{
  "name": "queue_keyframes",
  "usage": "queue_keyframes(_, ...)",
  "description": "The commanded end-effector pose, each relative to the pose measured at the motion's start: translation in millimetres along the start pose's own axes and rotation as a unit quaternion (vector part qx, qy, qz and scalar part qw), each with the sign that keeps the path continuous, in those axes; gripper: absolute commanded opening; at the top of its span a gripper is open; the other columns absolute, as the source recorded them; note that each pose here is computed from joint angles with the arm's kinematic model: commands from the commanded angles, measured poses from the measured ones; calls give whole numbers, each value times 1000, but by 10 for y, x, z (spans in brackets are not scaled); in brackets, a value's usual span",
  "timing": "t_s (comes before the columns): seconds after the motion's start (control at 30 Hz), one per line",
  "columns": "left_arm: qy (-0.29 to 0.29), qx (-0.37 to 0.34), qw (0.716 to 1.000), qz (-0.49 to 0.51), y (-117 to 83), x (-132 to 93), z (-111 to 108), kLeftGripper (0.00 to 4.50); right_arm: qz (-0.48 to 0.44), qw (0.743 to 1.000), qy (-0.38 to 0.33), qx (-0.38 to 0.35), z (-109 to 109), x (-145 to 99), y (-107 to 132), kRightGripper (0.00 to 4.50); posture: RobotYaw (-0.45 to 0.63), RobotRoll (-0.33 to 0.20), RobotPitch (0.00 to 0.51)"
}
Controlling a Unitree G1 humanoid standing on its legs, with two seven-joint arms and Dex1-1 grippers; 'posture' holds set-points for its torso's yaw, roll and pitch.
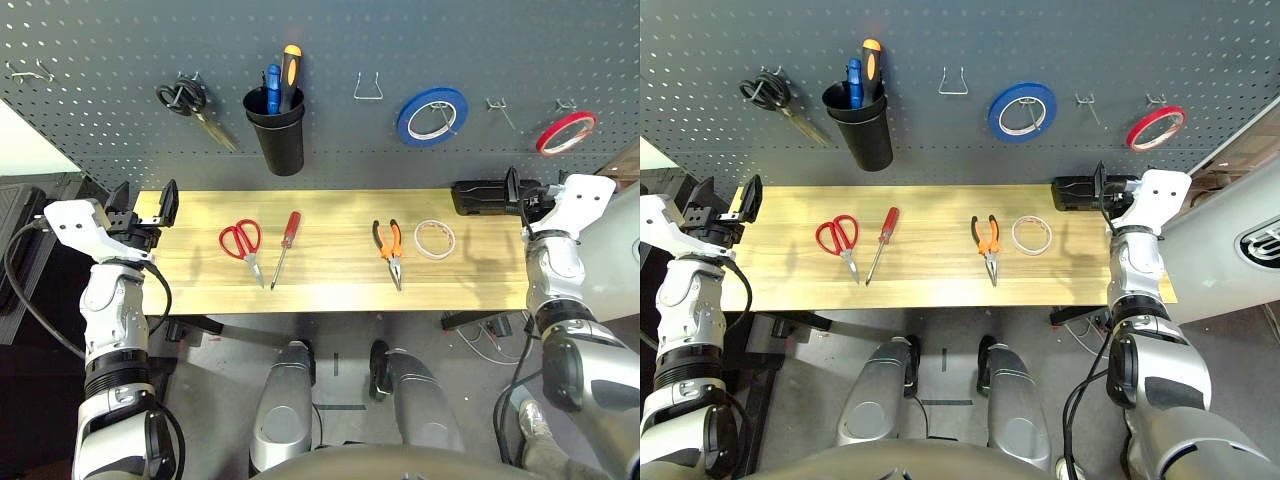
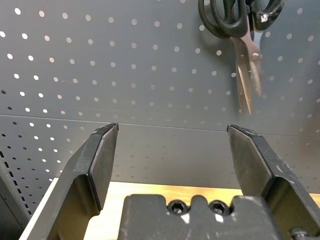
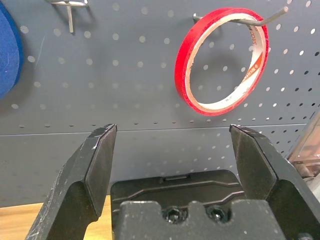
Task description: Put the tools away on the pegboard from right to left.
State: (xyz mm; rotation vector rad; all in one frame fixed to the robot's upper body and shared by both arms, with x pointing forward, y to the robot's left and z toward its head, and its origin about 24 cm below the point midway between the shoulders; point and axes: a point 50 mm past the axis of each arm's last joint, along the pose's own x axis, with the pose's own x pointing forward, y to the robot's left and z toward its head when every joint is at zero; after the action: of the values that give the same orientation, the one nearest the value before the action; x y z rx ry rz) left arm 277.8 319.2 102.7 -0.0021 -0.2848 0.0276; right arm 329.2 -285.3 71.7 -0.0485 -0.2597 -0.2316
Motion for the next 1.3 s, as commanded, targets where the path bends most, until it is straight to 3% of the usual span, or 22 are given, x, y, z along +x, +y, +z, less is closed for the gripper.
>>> queue_keyframes(0.03,6,6,1000,3,23,-22,-25,4445,-4,1000,7,4,-30,-17,-5,4500,291,0,198)
queue_keyframes(0.33,17,0,1000,-19,-50,-31,-48,4445,-3,999,35,-16,-47,3,-64,4500,268,0,211)
queue_keyframes(0.6,54,-23,988,-143,-443,-95,-90,4445,31,997,65,-37,-11,44,-184,4500,247,0,230)
queue_keyframes(0.97,115,-20,933,-340,-1020,-260,-113,4445,142,980,122,-67,51,90,-280,4500,210,0,250)
queue_keyframes(1.3,135,21,882,-451,-1280,-352,-185,4445,262,937,203,-111,39,82,-244,4500,208,0,264)
